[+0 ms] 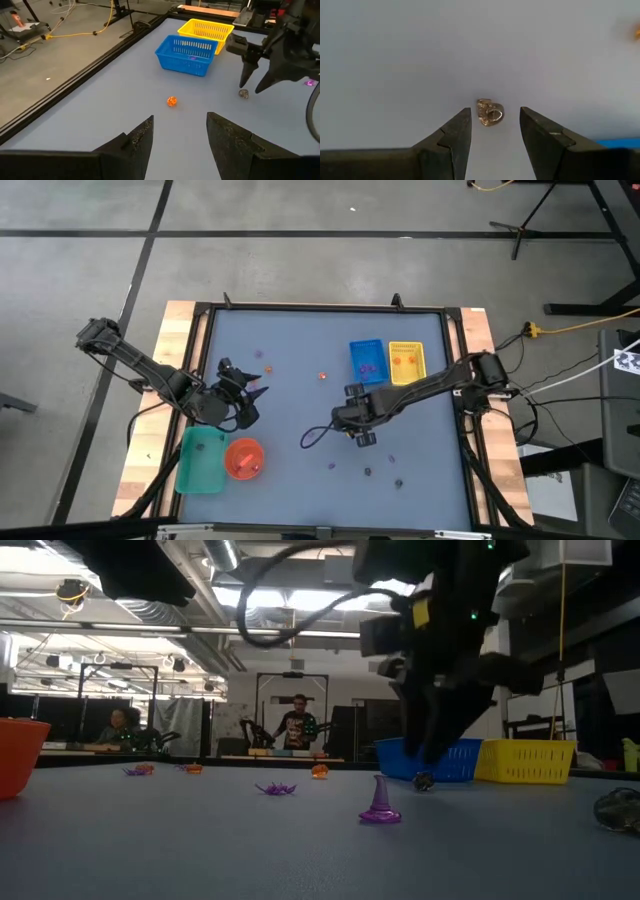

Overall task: Sort Halloween decoration
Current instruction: Put the brown skull toy into the green bin

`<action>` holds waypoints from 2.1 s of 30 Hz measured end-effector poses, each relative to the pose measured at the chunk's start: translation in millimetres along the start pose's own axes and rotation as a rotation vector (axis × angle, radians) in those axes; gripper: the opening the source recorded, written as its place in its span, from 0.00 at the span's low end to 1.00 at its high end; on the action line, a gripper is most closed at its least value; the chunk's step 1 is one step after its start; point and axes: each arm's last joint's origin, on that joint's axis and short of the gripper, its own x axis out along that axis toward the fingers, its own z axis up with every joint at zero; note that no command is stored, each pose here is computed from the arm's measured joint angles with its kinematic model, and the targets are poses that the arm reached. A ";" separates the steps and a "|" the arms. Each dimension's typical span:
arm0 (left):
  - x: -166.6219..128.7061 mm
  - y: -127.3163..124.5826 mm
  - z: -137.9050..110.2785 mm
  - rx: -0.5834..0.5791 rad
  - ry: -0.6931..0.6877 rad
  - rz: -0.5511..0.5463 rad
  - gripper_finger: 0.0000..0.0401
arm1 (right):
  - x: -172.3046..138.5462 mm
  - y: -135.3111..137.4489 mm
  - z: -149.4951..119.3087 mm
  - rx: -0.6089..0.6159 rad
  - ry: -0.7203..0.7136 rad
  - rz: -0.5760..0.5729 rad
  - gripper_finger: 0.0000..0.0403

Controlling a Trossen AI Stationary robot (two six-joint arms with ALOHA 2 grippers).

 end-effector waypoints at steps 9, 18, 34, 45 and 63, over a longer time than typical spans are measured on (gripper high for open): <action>0.0 0.0 -0.1 0.001 0.001 -0.001 0.42 | 10.2 1.2 -0.3 -0.007 0.033 -0.031 0.41; 0.0 0.0 0.0 0.001 0.001 -0.001 0.42 | 12.4 -4.4 -0.7 0.015 0.035 0.015 0.41; 0.1 0.1 -0.1 0.001 0.001 -0.001 0.42 | 29.8 -23.4 -3.0 0.084 0.067 0.135 0.41; 0.1 -0.1 0.0 -0.001 0.000 -0.002 0.42 | 31.4 -22.2 -3.1 0.082 0.073 0.136 0.41; 0.1 -0.1 0.1 -0.001 0.000 -0.002 0.42 | 32.0 -21.3 -3.1 0.082 0.072 0.154 0.21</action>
